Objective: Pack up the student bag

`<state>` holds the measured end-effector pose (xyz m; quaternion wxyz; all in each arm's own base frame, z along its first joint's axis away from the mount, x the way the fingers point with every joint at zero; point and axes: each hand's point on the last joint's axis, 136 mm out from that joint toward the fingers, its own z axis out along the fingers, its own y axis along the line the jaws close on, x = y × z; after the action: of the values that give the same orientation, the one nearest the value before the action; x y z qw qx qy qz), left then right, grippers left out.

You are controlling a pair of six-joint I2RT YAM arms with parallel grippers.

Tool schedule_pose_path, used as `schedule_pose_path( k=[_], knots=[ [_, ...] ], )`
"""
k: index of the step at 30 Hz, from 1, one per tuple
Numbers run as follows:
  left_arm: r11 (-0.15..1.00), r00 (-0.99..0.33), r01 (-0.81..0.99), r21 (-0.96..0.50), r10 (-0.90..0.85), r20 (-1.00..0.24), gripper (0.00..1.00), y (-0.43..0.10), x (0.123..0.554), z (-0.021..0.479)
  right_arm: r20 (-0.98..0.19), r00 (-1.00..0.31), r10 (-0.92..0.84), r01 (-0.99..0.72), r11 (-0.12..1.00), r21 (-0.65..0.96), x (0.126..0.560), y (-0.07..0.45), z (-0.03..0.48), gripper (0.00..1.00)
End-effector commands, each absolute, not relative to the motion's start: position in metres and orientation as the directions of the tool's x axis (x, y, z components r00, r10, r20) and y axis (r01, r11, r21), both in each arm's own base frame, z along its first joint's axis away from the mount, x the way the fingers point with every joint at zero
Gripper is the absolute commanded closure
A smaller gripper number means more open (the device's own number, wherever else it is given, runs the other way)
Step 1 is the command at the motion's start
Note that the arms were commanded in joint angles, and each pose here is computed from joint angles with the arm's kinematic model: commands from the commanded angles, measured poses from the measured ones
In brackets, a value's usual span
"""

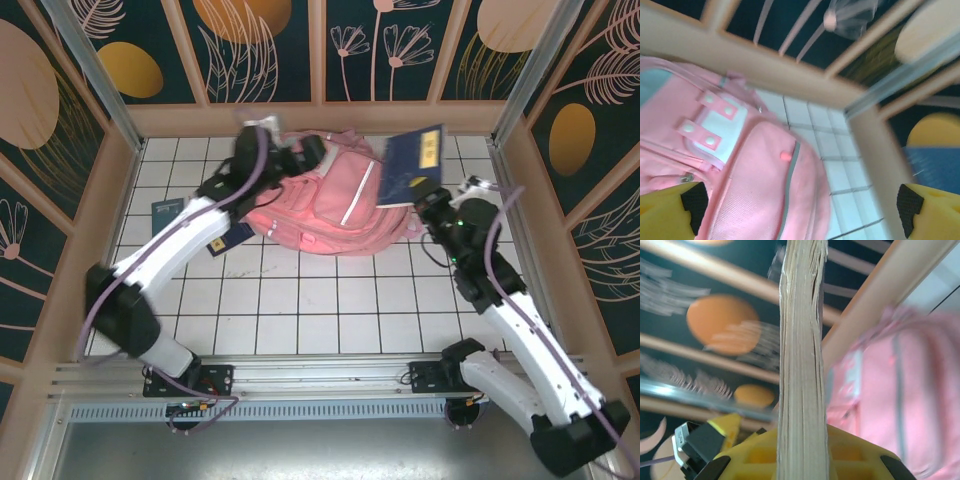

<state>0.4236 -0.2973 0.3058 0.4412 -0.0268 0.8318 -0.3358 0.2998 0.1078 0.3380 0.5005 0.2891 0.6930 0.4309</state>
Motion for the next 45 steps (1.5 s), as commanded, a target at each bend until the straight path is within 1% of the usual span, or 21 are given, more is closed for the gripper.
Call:
schedule_pose_path(
  k=[1,2,4,7,11,18,21,24,26,27,28,31,34,35,36,40,45],
  knots=[
    [0.92,-0.663,0.368,-0.133,0.16,-0.731,0.02,-0.337,0.408,0.23,-0.56,-0.276,0.782,0.033,0.589,0.807,0.284,0.07,0.337,1.0],
    [0.917,-0.648,0.394,-0.06,0.231,-0.726,0.02,-0.352,0.409,0.225,-0.574,-0.259,0.777,0.038,0.602,0.797,0.279,0.062,0.338,1.0],
    [0.903,-0.631,0.427,0.035,0.325,-0.704,0.01,-0.377,0.413,0.214,-0.594,-0.221,0.773,0.048,0.617,0.785,0.27,0.048,0.342,1.0],
    [0.892,-0.619,0.439,0.106,0.386,-0.684,0.01,-0.401,0.425,0.198,-0.614,-0.195,0.765,0.055,0.634,0.772,0.262,0.036,0.343,1.0],
    [0.886,-0.619,0.445,0.132,0.411,-0.67,0.01,-0.419,0.439,0.172,-0.634,-0.193,0.749,0.059,0.654,0.754,0.258,0.032,0.342,1.0],
    [0.88,-0.64,0.431,0.2,0.454,-0.619,0.02,-0.419,0.443,0.127,-0.645,-0.197,0.738,0.048,0.665,0.746,0.257,0.033,0.341,1.0],
    [0.875,-0.644,0.435,0.214,0.468,-0.605,0.04,-0.42,0.44,0.115,-0.644,-0.208,0.736,0.049,0.666,0.745,0.258,0.034,0.337,1.0],
    [0.868,-0.64,0.443,0.224,0.481,-0.599,0.09,-0.424,0.438,0.108,-0.641,-0.214,0.737,0.057,0.664,0.745,0.26,0.035,0.331,1.0],
    [0.866,-0.637,0.435,0.247,0.49,-0.595,0.19,-0.421,0.439,0.104,-0.636,-0.219,0.74,0.062,0.661,0.748,0.26,0.035,0.328,1.0],
    [0.863,-0.634,0.435,0.257,0.497,-0.593,0.28,-0.42,0.44,0.102,-0.635,-0.217,0.742,0.065,0.66,0.749,0.261,0.034,0.327,1.0],
    [0.86,-0.631,0.436,0.265,0.502,-0.591,0.4,-0.419,0.44,0.101,-0.63,-0.227,0.742,0.058,0.657,0.752,0.261,0.037,0.326,1.0],
    [0.855,-0.626,0.449,0.261,0.509,-0.591,0.69,-0.421,0.439,0.103,-0.626,-0.239,0.743,0.047,0.652,0.756,0.26,0.04,0.327,1.0],
    [0.856,-0.616,0.468,0.222,0.496,-0.612,0.91,-0.425,0.435,0.115,-0.629,-0.239,0.739,0.047,0.656,0.753,0.26,0.039,0.329,1.0],
    [0.855,-0.611,0.475,0.208,0.49,-0.622,0.97,-0.426,0.433,0.12,-0.63,-0.239,0.739,0.045,0.656,0.753,0.26,0.04,0.331,1.0],
    [0.856,-0.604,0.478,0.196,0.482,-0.634,1.0,-0.426,0.433,0.128,-0.632,-0.238,0.738,0.041,0.658,0.752,0.26,0.04,0.332,1.0],
    [0.86,-0.582,0.495,0.12,0.431,-0.689,1.0,-0.424,0.431,0.17,-0.639,-0.248,0.728,0.031,0.665,0.746,0.262,0.042,0.336,1.0],
    [0.858,-0.555,0.513,-0.03,0.305,-0.774,1.0,-0.404,0.433,0.251,-0.654,-0.28,0.703,0.008,0.683,0.731,0.266,0.049,0.334,1.0]
  ],
)
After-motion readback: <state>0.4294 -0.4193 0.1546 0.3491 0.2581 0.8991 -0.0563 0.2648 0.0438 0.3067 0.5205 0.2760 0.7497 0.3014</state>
